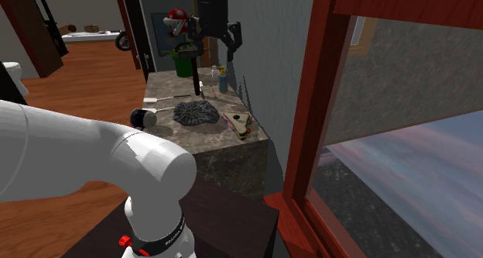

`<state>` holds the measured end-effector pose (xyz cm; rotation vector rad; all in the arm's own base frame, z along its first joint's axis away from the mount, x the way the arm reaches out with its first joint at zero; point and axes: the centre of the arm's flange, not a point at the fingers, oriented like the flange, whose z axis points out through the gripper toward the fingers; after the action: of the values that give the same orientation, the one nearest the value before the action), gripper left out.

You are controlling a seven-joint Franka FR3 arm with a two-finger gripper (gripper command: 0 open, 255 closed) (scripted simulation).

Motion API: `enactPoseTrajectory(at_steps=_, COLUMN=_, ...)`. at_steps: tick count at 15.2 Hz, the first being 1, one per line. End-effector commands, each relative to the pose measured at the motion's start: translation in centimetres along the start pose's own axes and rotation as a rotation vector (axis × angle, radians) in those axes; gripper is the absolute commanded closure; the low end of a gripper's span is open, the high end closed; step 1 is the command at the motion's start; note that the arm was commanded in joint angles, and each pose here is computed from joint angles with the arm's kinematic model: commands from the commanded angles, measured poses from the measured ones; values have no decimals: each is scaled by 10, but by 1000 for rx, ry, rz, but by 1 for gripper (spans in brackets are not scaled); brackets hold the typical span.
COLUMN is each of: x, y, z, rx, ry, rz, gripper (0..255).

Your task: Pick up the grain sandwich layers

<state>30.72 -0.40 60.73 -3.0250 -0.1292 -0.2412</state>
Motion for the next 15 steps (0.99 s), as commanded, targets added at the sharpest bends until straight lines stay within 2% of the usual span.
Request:
enactPoseTrajectory(at_steps=1, x=0, y=0, z=0, rx=0, ry=0, rz=0, gripper=0)
enactPoseTrajectory(at_steps=15, x=118, y=-13, z=152, rx=-30, ry=-79, rz=-46, gripper=0)
